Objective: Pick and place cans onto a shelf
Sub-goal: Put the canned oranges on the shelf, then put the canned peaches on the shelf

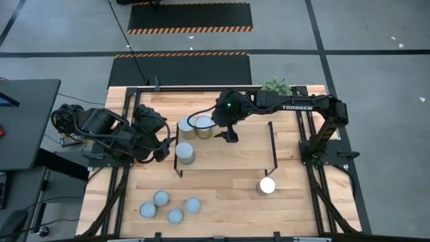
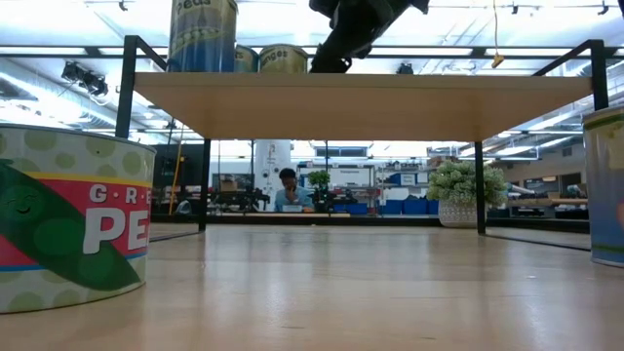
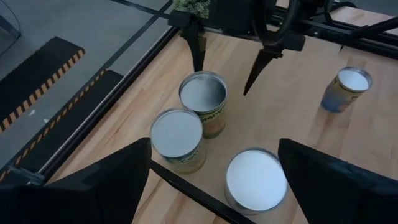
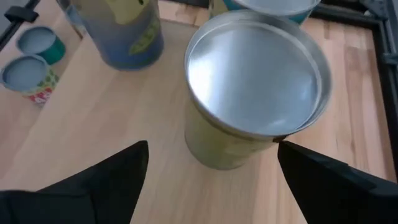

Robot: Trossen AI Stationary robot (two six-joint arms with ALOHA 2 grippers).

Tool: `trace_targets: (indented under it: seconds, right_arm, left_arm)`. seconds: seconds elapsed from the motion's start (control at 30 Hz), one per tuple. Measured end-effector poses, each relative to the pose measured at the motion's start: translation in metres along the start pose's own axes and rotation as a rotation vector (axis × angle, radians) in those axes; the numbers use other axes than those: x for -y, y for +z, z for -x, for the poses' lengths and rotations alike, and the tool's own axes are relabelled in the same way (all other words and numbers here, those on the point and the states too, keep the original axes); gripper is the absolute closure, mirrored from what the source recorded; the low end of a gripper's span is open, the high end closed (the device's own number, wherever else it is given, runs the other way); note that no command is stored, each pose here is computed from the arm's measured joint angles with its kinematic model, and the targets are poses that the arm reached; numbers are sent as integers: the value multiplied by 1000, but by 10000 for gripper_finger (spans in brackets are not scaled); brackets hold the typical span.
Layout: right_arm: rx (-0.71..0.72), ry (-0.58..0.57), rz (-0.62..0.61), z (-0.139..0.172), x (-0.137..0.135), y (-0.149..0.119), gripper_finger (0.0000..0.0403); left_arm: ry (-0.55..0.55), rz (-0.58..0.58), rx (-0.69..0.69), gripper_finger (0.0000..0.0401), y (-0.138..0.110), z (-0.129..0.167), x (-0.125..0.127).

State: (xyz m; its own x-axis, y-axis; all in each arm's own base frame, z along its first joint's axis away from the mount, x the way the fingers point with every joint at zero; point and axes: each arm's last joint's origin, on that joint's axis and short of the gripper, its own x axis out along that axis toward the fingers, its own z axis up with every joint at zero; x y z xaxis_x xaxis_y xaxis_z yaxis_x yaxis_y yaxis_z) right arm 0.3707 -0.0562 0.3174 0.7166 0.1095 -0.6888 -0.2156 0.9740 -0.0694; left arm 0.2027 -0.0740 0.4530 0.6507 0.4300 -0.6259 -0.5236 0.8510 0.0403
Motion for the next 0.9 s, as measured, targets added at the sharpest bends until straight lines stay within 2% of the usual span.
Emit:
trace_targets:
  seconds: [0.23,0.53,0.7,0.9]
  right_arm:
    - [5,-31,24,0,1,1,37]
    - [-124,23,-35,8,-9,-2,37]
    - [-147,71,-34,7,-32,4,37]
    - [-183,136,-23,5,-86,12,37]
  left_arm:
    - [-1,6,-1,44,0,0,0]
    - [-33,24,-33,44,-1,0,1]
    - [-29,-17,-34,44,-1,0,1]
    - [-27,-32,-33,44,-1,0,1]
